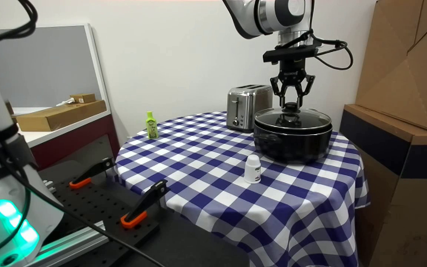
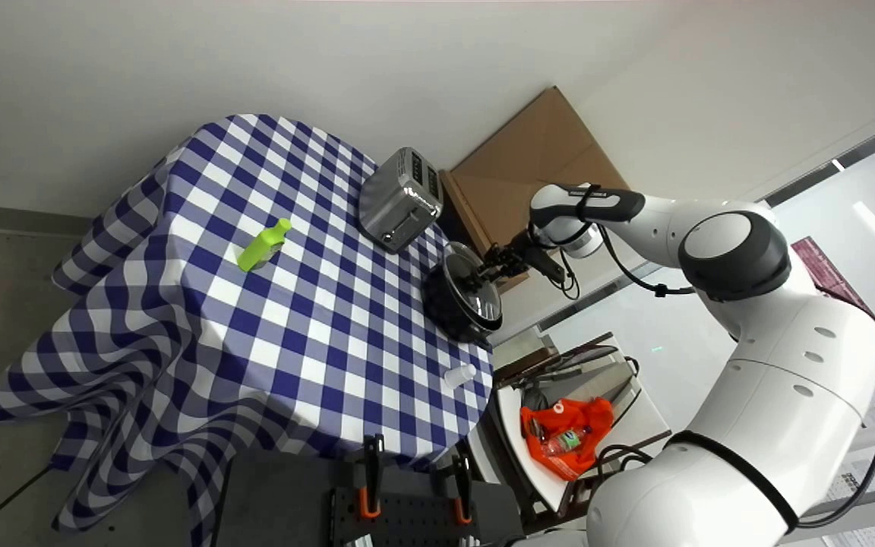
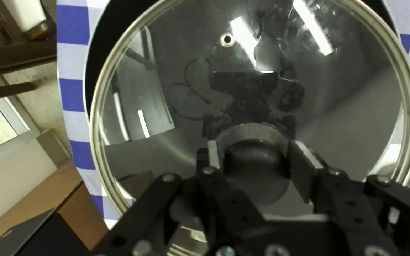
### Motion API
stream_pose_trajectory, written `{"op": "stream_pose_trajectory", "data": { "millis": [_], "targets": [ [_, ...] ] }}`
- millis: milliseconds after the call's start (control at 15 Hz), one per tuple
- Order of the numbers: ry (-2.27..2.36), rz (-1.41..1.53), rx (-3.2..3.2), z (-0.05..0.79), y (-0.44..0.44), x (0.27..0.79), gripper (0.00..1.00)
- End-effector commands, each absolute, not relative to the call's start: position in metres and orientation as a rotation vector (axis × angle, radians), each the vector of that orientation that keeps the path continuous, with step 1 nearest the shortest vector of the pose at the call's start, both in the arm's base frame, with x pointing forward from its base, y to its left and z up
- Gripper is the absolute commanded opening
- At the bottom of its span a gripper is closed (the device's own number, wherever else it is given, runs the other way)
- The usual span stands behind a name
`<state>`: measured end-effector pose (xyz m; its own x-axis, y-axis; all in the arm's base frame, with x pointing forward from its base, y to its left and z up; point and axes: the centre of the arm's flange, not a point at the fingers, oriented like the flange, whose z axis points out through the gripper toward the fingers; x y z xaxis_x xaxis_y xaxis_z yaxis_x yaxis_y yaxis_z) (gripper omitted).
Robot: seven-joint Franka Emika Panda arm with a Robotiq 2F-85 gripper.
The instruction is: Put the lid on the black pot
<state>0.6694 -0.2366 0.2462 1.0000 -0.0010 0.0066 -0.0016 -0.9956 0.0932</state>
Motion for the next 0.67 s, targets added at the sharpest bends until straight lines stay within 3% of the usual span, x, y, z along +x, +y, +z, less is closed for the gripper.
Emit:
{"op": "stream_pose_trajectory", "data": {
  "millis": [0, 600],
  "targets": [
    [0.025, 0.025, 3.082, 0.257, -0.234, 0.64, 0.24],
    [0.037, 0.008, 3.084, 0.253, -0.224, 0.609, 0.24]
  ]
}}
